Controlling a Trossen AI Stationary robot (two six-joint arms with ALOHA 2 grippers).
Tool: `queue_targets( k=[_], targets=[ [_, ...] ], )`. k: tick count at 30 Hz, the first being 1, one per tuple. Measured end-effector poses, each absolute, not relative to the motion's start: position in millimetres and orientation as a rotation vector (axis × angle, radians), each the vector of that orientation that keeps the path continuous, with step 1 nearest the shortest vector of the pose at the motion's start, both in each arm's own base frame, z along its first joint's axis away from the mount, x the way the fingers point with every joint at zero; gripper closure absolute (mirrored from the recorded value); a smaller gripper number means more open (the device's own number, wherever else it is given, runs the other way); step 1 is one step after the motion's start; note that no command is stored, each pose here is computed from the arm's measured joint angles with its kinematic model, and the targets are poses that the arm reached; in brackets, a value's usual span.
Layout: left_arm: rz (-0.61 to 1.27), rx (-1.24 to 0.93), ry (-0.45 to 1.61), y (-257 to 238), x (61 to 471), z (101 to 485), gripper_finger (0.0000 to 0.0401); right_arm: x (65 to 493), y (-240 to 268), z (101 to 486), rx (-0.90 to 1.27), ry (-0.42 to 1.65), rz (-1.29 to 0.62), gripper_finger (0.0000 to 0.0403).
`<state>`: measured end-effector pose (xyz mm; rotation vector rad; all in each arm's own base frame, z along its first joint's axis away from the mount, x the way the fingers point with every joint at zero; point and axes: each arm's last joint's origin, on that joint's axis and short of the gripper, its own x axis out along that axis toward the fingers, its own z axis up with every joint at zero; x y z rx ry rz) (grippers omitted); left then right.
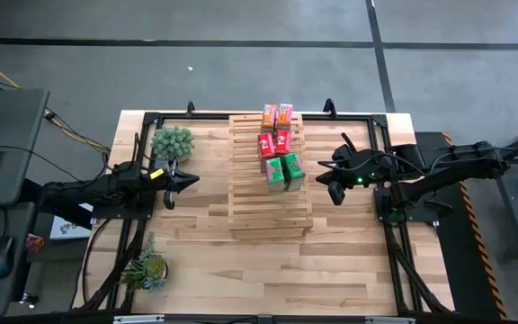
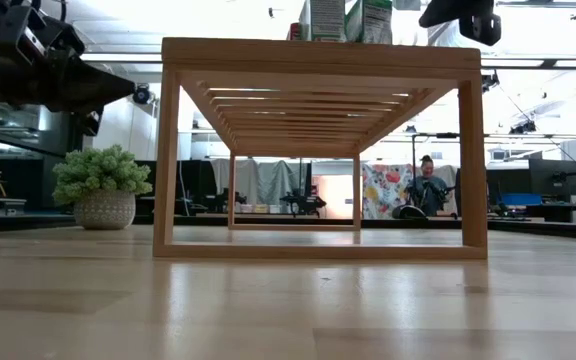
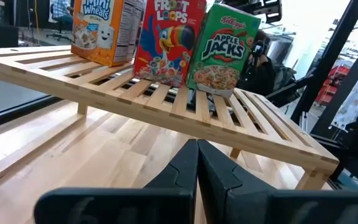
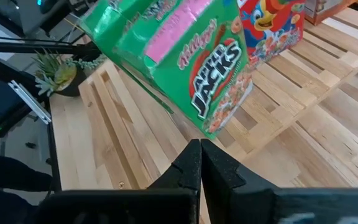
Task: Stack cereal on shelf
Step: Return to Home Position
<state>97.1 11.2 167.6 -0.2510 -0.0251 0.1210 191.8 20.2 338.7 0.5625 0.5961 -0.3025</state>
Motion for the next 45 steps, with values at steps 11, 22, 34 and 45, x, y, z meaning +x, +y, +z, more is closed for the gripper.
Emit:
queue_targets(
  k=[11, 22, 34, 45],
  targets=[
    [0.121, -0.251, -0.026, 11.2, 97.1, 167.7, 0.0401, 194.8, 20.9, 342.7, 0.57, 0.551, -0.276, 0.0403],
    [0.121, -0.25, -0.025, 11.2, 97.1, 167.7, 0.0401, 194.8, 20.9, 342.6, 0.571, 0.552, -0.274, 0.0403],
    [0.12, -0.25, -0.032, 11.1, 96.5, 168.3, 0.0401, 194.8, 21.0, 342.6, 0.522, 0.558, -0.258, 0.0403],
    [0.119, -0.25, -0.032, 11.0, 96.5, 168.3, 0.0401, 195.5, 19.0, 344.7, 0.458, 0.519, -0.306, 0.0403]
  ],
)
